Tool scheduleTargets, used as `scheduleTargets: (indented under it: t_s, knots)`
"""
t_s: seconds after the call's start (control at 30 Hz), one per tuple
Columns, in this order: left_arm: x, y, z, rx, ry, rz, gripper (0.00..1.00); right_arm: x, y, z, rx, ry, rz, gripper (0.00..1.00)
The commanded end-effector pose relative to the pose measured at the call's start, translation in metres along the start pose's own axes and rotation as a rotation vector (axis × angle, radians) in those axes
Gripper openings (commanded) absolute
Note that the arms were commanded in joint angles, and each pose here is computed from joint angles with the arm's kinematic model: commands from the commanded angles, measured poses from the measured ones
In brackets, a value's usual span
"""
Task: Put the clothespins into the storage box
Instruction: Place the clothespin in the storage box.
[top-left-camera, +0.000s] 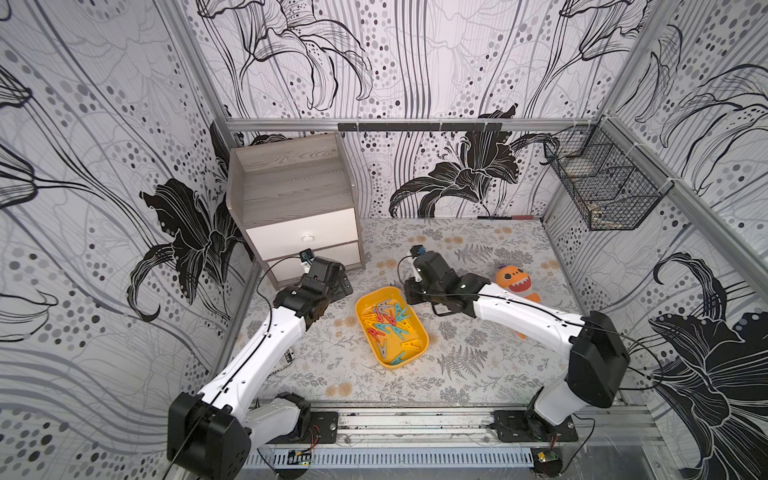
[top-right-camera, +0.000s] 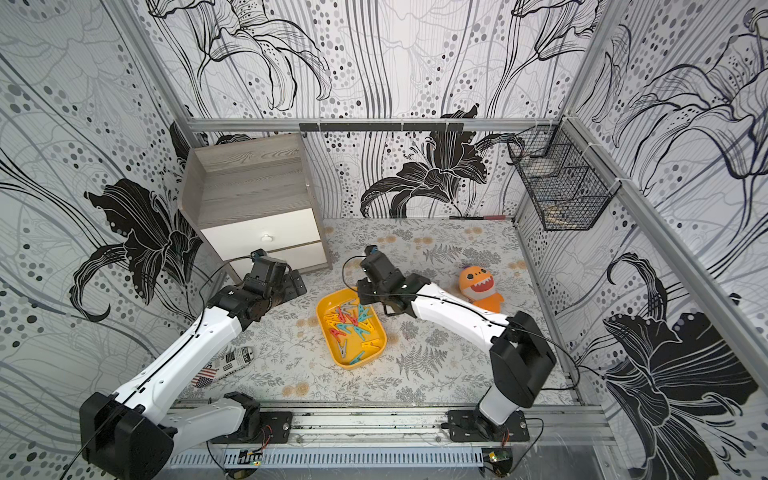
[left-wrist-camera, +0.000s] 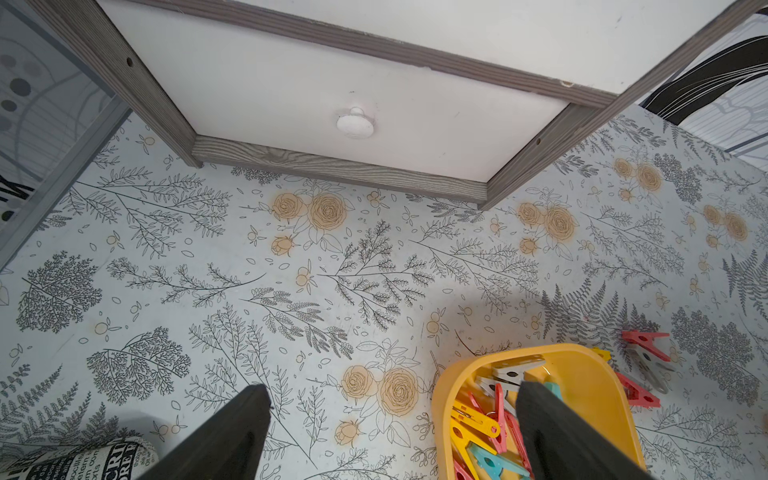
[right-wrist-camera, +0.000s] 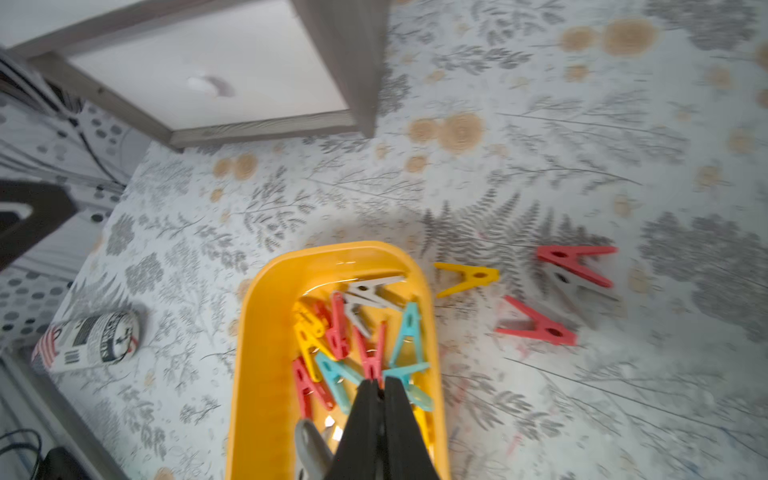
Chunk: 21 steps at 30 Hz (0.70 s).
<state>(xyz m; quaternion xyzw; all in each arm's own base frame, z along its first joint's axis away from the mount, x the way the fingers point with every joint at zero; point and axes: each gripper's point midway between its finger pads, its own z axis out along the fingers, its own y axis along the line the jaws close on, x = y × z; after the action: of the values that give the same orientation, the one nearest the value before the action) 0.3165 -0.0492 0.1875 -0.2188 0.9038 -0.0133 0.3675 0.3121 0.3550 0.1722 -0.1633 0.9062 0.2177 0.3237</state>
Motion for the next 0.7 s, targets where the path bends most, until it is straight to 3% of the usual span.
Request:
scheduleTargets:
  t_s: [0.0, 0.43, 0.67]
  knots:
    - [-0.013, -0.002, -0.007, 0.001, -0.038, -0.011, 0.97, 0.045, 0.001, 0.036, 0.054, 0.143, -0.056, 0.09]
    - [-0.013, 0.000, -0.007, -0.007, -0.044, -0.014, 0.97, 0.107, 0.020, 0.075, 0.038, 0.283, -0.054, 0.12]
    - [-0.015, 0.000, -0.009, -0.010, -0.049, -0.008, 0.97, 0.104, 0.008, 0.066, 0.101, 0.278, -0.068, 0.22]
